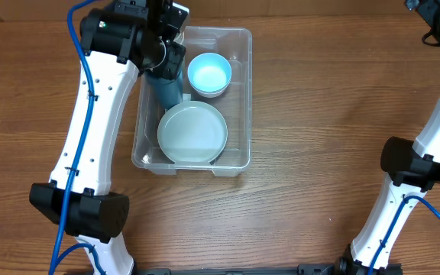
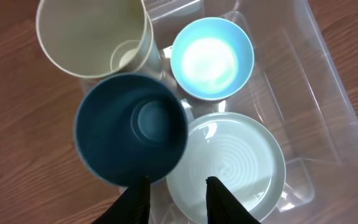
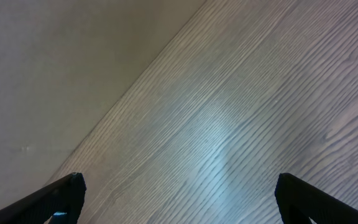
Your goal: Pack container
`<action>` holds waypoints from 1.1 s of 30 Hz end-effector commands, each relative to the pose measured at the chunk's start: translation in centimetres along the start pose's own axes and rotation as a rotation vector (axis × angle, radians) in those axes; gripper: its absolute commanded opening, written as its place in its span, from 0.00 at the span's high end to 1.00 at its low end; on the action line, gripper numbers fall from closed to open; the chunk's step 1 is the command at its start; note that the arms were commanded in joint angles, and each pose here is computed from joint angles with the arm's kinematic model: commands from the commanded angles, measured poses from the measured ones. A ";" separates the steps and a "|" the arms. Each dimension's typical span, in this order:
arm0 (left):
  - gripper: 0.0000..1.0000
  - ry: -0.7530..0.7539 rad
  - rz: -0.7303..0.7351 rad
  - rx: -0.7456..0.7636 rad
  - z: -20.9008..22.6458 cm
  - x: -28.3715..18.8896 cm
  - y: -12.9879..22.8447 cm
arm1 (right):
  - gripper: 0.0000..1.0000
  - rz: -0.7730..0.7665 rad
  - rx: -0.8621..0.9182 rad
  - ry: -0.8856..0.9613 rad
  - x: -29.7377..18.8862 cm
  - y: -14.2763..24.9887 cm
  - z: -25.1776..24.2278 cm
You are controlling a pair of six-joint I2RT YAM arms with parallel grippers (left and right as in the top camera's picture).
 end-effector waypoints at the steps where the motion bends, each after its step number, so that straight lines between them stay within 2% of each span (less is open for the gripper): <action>1: 0.69 -0.026 -0.046 0.009 0.1 -0.5 -0.7 | 0.00 -0.016 -0.003 -0.005 -0.6 -0.2 0.0; 6: 0.64 -0.049 -0.099 -0.006 0.6 -2.9 -1.0 | 0.00 -0.016 -0.003 -0.005 -0.6 -0.2 0.0; 8: 0.59 -0.095 -0.144 -0.038 1.1 -5.3 -0.9 | 0.00 -0.017 -0.003 -0.005 -0.6 -0.2 0.0; 9: 0.53 -0.131 -0.163 -0.069 1.5 -7.4 -0.3 | 0.00 -0.017 -0.003 -0.005 -0.6 -0.2 0.0; 11: 0.29 -0.155 -0.181 -0.092 1.7 -9.8 0.6 | 0.00 -0.016 -0.003 -0.005 -0.6 -0.2 0.0; 12: 0.12 -0.155 -0.196 -0.099 1.7 -11.5 1.5 | 0.00 -0.017 -0.003 -0.005 -0.6 -0.2 0.0; 13: 0.00 -0.153 -0.215 -0.100 1.7 -13.2 2.4 | 0.00 -0.017 -0.003 -0.005 -0.6 -0.2 0.0; 17: 0.00 -0.088 -0.282 -0.181 0.8 -18.5 5.8 | 0.00 -0.016 -0.003 -0.005 -0.6 -0.2 0.0; 21: 0.00 -0.051 -0.353 -0.180 0.6 -21.4 7.3 | 0.00 -0.016 -0.003 -0.005 -0.6 -0.2 0.0; 25: 0.00 -0.049 -0.366 -0.180 0.6 -22.0 7.6 | 0.00 -0.016 -0.003 -0.005 -0.6 -0.2 0.0; 28: 0.00 -0.125 -0.262 -0.178 1.3 -21.5 9.5 | 0.00 -0.017 -0.003 -0.005 -0.6 -0.2 0.0; 33: 0.00 -0.098 -0.264 -0.180 1.0 -21.7 9.8 | 0.00 -0.017 -0.003 -0.005 -0.6 -0.2 0.0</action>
Point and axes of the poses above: each gripper's point midway between its finger pads, its own x axis out along the fingers, its own z axis along the line the jaws close on, y = z × x, the point moved 7 cm from there along -x, back along the fingers, and after that the axes turned 11 degrees about -x, right-handed, at the moved point
